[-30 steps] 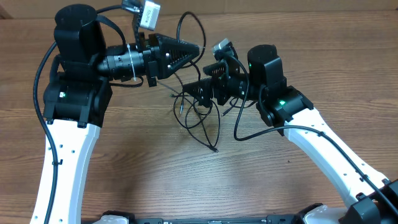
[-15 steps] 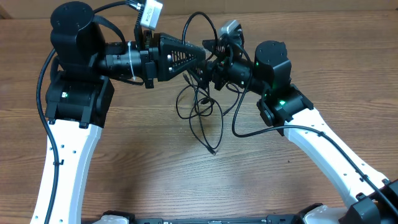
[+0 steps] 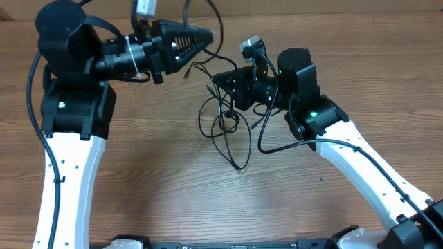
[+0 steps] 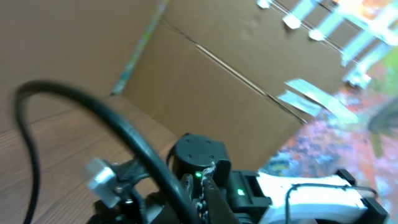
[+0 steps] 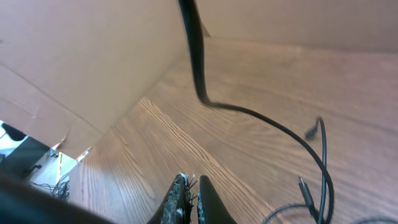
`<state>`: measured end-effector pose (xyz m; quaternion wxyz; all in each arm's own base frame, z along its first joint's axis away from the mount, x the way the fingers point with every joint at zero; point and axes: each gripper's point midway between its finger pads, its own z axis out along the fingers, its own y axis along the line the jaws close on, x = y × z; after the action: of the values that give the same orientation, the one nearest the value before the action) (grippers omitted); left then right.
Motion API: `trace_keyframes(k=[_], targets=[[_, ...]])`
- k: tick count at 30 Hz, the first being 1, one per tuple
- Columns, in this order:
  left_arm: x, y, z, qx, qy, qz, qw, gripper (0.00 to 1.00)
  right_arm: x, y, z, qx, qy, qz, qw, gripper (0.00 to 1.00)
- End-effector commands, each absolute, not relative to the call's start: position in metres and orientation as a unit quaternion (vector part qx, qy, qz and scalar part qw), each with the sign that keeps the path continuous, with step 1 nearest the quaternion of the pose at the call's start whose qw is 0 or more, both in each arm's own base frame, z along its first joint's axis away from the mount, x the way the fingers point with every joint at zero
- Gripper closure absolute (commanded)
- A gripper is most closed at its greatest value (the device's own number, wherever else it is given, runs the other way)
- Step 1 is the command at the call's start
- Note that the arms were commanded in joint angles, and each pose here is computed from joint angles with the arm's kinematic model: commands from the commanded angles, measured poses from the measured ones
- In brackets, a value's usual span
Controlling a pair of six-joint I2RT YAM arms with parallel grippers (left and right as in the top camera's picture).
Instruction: Untangle cables
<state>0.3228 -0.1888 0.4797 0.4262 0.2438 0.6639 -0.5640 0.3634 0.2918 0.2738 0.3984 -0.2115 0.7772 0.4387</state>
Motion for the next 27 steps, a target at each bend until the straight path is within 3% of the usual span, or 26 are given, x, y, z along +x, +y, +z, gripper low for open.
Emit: trace_keyframes(k=[1, 22, 24, 27], targets=[[0.326, -0.182, 0.486, 0.230, 0.670, -0.541, 0.454, 0.93, 0.363, 0.291, 0.269, -0.204, 0.783, 0.439, 0.389, 0.96], [0.328, -0.183, 0.469, 0.234, 0.687, -0.520, 0.449, 0.96, 0.362, 0.288, 0.261, -0.199, 0.797, 0.427, 0.377, 0.96], [0.328, -0.184, 0.470, 0.239, 0.684, -0.519, 0.453, 0.96, 0.361, 0.287, 0.260, -0.198, 0.799, 0.426, 0.375, 0.75], [0.329, -0.183, 0.463, 0.240, 0.692, -0.509, 0.453, 0.96, 0.359, 0.283, 0.248, -0.187, 0.817, 0.414, 0.355, 0.57]])
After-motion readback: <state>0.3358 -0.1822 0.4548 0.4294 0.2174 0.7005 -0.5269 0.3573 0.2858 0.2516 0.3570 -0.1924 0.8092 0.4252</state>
